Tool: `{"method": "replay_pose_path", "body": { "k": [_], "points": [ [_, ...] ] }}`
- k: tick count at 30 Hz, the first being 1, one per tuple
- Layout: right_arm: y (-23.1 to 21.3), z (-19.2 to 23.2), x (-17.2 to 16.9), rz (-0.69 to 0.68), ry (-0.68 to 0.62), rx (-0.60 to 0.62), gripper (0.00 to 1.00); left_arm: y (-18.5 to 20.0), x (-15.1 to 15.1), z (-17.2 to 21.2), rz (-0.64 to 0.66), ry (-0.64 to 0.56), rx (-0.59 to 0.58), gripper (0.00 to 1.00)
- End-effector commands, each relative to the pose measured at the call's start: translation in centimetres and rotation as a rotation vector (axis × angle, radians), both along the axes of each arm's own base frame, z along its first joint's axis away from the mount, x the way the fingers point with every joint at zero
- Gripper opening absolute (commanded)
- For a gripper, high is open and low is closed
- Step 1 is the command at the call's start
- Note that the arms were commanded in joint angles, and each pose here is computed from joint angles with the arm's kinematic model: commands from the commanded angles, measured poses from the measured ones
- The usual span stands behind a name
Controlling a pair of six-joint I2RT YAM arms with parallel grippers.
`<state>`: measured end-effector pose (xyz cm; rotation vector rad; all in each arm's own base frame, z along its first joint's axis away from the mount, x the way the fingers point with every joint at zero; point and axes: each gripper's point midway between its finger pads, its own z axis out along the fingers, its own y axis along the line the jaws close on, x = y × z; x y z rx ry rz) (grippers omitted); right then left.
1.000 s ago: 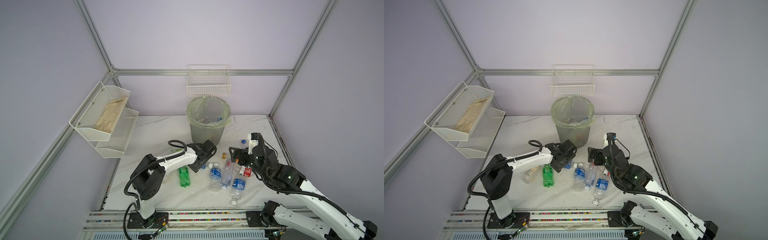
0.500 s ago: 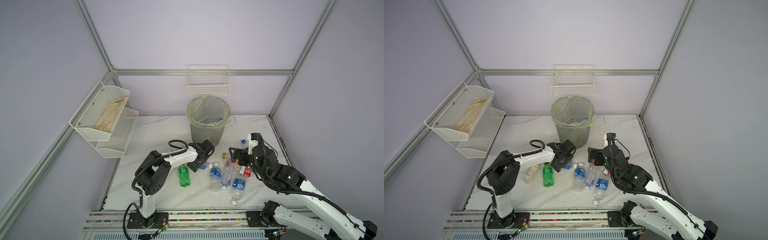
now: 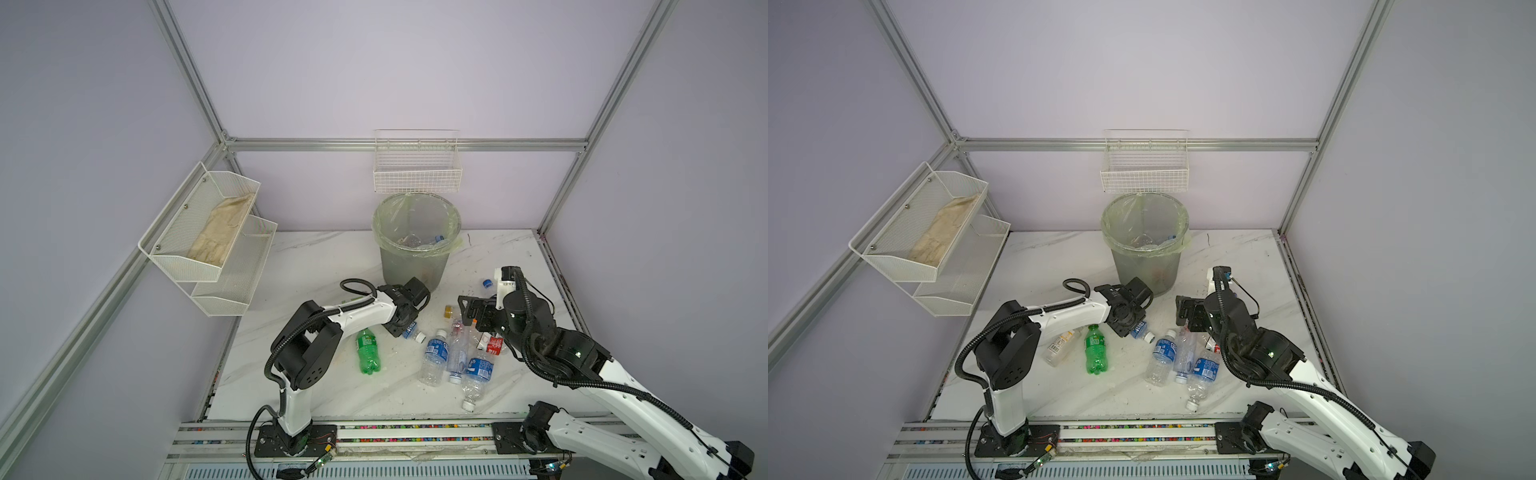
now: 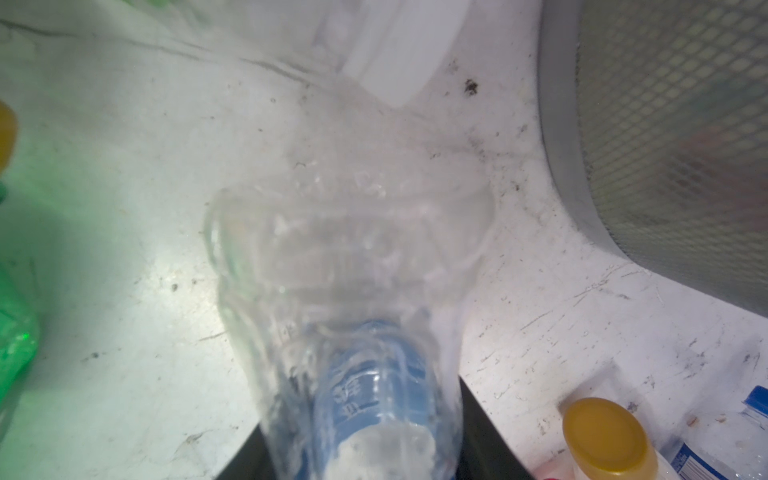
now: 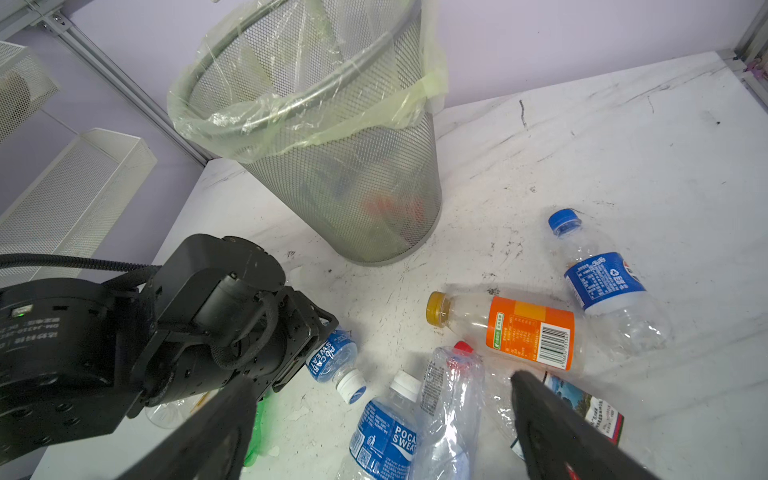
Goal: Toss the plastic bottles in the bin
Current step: 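Close the left gripper on the Pocari Sweat bottle and lift it, then carry the Pocari Sweat bottle up over the bin with the left gripper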
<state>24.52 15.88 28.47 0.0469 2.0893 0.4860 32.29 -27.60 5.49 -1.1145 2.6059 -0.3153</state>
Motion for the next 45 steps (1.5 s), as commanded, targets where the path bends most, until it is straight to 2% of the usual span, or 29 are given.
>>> {"method": "replay_pose_path", "body": {
  "k": [1, 4, 16, 25, 30, 36, 45],
  "points": [
    [-0.5, 1.1, -0.1, -0.017, -0.016, 0.003, 0.97, -1.0, 1.0, 3.9, -0.028, -0.068, -0.058, 0.1],
    [-0.6, 1.2, -0.2, -0.018, -0.018, 0.009, 0.97, -0.9, 1.0, 4.8, -0.036, -0.085, -0.067, 0.0],
    [-1.3, 1.5, -0.7, -0.03, -0.023, 0.029, 0.97, 0.1, 0.9, 9.9, -0.073, -0.195, -0.087, 0.0],
    [-1.3, 1.5, -0.8, -0.031, -0.022, 0.039, 0.97, 1.8, 1.0, 15.2, -0.148, -0.359, -0.06, 0.0],
    [-1.3, 1.6, -0.8, -0.028, -0.021, 0.044, 0.97, 3.7, 0.4, 16.4, -0.121, -0.482, -0.084, 0.0],
    [-1.3, 1.7, -0.9, -0.03, -0.023, 0.049, 0.97, 7.3, -0.8, 21.0, -0.054, -0.741, -0.151, 0.0],
    [-0.8, 1.6, -0.7, -0.017, -0.02, 0.054, 0.97, 13.3, -3.1, 28.5, -0.001, -1.041, -0.052, 0.0]
  ]
}}
